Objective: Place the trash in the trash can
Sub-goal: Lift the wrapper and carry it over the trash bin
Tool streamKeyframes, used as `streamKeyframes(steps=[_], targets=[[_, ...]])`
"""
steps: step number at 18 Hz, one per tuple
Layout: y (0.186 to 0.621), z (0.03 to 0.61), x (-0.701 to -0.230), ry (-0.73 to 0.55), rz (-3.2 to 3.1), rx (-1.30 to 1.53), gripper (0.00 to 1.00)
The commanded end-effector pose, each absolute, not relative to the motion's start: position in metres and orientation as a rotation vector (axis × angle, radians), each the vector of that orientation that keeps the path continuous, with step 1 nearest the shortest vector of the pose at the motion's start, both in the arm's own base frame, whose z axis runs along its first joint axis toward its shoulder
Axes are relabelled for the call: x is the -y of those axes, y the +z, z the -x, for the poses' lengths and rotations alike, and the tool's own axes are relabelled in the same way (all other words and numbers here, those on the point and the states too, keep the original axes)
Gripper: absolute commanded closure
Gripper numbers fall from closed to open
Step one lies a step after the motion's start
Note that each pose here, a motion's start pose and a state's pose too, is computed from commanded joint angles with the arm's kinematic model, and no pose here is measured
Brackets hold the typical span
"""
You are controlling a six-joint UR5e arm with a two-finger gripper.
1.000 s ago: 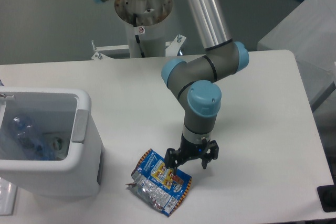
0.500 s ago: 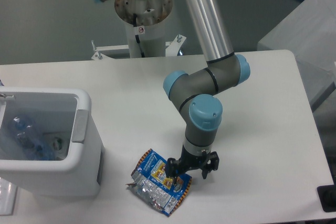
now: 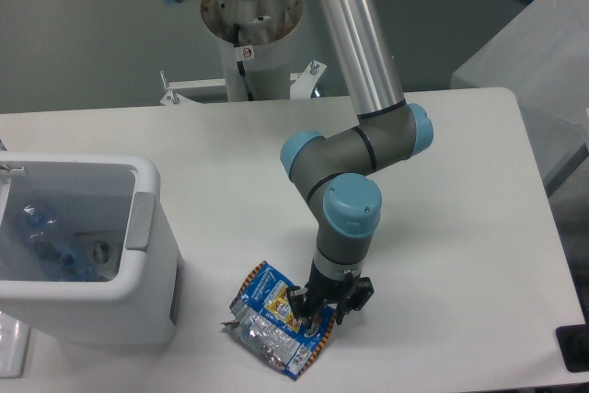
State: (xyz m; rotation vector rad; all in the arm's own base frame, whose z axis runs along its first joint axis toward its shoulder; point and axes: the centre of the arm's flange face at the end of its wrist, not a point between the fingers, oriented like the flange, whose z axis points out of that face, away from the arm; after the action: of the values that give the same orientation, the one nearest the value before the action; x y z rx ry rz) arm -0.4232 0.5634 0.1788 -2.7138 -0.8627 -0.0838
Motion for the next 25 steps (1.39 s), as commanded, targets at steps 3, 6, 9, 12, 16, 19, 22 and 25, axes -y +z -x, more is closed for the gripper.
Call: streamKeyframes(steps=[3,6,9,12,16,19,22,25], targets=[[0.18,0.422,-0.563,-0.084,2.714,0.863,0.55],[0.184,0.42,-0.563,-0.079,2.712,0.859,0.7],[0.188,0.419,-0.564,-0.079,2.707,0.854,0.76],[0.207,0.417,-0.563,-0.062,2.682,0.86,0.79],[0.246,0.418,-0.562,-0.026,2.62,0.885,0.83],[0.303,0.419,-0.559,0.035,2.546,0.851,0.83],[0.361,0.414,-0.551,0.074,2.461,0.847,0.83],[0.42,0.414,-0.545,0.018,2.315,0.907,0.83]])
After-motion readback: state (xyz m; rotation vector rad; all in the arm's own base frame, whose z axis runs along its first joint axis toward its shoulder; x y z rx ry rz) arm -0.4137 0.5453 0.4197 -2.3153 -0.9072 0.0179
